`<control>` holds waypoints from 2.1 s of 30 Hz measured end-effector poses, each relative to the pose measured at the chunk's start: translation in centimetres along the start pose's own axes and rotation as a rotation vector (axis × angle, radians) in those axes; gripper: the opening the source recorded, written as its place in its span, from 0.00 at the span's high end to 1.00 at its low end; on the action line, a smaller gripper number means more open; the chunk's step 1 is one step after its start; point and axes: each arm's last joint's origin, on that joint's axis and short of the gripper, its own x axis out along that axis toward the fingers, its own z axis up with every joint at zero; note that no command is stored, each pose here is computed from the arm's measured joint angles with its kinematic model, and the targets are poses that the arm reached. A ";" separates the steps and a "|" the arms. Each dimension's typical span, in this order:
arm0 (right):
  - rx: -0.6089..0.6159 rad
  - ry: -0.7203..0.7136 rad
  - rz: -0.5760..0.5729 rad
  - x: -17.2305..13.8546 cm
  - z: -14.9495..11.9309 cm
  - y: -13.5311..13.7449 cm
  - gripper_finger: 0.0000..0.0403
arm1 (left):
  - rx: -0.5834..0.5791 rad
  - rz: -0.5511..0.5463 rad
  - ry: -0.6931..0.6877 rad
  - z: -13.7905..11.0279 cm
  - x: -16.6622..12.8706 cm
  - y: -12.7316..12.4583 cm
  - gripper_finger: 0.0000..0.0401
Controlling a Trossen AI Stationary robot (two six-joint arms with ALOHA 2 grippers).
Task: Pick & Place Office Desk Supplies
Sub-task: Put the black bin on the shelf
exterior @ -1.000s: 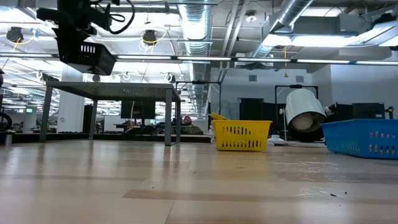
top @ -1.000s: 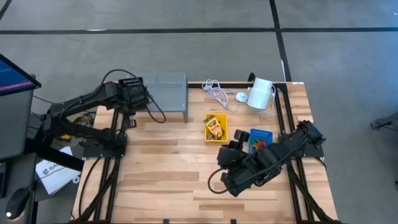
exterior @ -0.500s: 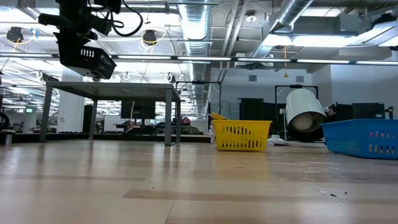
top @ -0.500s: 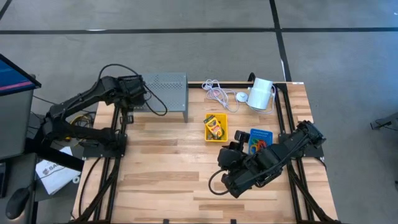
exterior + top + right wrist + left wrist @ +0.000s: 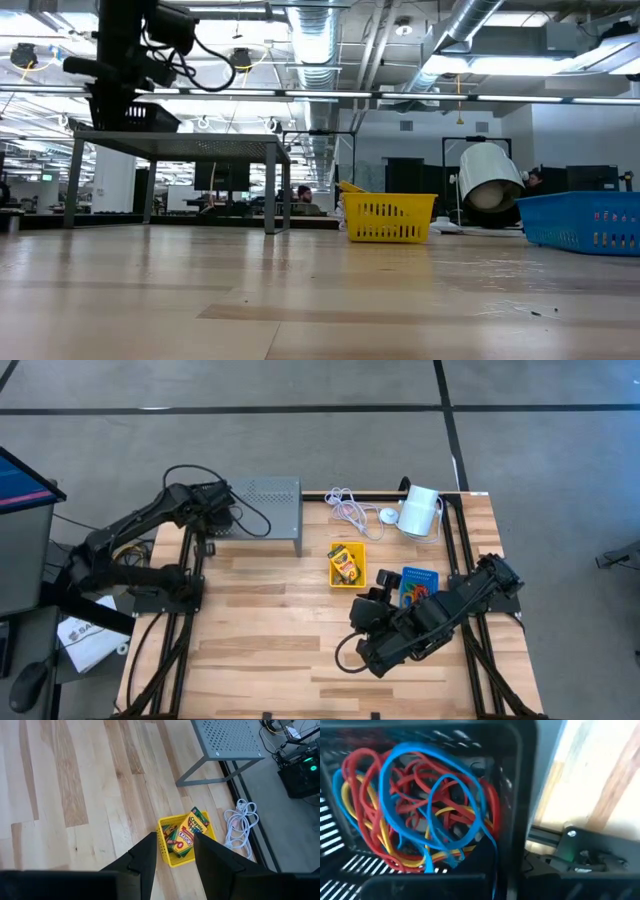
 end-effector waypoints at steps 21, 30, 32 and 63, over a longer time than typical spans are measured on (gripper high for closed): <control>-0.007 0.006 -0.010 0.4 0.2 -0.3 0.69 | -0.058 -0.021 -0.016 -0.5 0.0 0.5 0.72; -0.007 0.006 -0.010 0.4 0.2 -0.3 0.69 | -0.095 -0.018 -0.030 -0.6 -0.9 0.5 0.62; -0.007 0.005 -0.011 0.4 0.2 -0.3 0.69 | -0.097 -0.024 -0.022 -0.7 -1.0 0.5 0.61; -0.023 0.005 -0.012 0.4 0.2 -0.3 0.69 | -0.145 -0.073 -0.122 -1.9 -5.5 -0.2 0.60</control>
